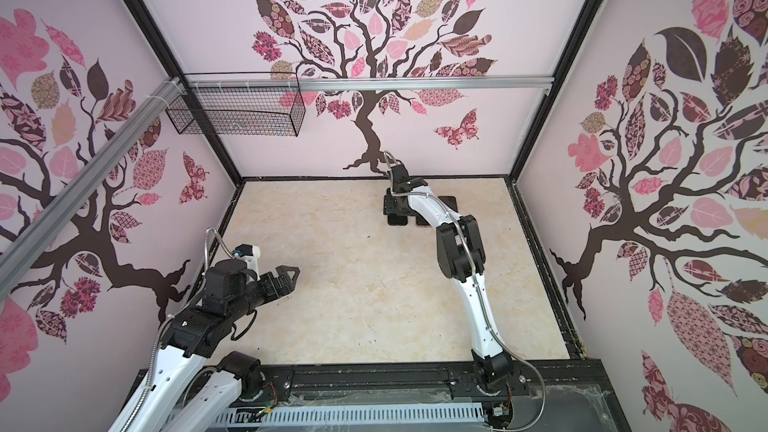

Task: Put the phone into the phone case
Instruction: 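Lower the cased phone beside the pink-cased phone and open the right gripper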

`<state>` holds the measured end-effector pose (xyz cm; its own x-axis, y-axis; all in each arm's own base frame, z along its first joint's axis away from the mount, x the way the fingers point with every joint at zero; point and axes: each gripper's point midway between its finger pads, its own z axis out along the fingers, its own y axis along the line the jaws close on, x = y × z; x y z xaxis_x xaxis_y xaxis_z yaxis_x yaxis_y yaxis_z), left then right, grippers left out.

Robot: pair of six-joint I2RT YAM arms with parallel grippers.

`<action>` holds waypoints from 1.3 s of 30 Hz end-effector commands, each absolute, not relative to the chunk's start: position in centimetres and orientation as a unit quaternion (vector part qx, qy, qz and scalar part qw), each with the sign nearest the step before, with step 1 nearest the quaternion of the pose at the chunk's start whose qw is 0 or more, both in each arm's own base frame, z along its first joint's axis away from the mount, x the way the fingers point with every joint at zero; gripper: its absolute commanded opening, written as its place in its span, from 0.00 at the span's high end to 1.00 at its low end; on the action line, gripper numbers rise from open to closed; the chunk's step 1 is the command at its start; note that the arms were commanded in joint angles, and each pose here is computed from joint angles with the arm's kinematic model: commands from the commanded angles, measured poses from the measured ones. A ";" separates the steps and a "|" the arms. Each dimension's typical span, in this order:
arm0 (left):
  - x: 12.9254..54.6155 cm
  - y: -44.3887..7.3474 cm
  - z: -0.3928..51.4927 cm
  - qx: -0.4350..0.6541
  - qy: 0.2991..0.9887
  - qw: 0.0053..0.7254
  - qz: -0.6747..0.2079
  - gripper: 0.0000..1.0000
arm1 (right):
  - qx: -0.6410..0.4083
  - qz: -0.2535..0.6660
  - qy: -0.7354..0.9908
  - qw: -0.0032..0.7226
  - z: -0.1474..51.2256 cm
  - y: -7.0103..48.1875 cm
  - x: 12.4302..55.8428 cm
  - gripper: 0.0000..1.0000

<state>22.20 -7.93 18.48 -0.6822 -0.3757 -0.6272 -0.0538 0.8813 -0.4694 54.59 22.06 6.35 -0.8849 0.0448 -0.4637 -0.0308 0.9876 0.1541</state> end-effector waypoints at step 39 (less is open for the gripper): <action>22.1 -7.2 20.2 -0.121 0.885 0.403 -0.200 0.02 | 0.042 0.052 0.973 0.223 1.8 19.8 56.4 0.34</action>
<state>21.85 -7.47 18.33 -0.6798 -0.3771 -0.6291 -0.0696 0.8870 -0.4564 55.84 20.49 3.69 -0.8916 0.0867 -0.4445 0.0338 0.9915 0.1255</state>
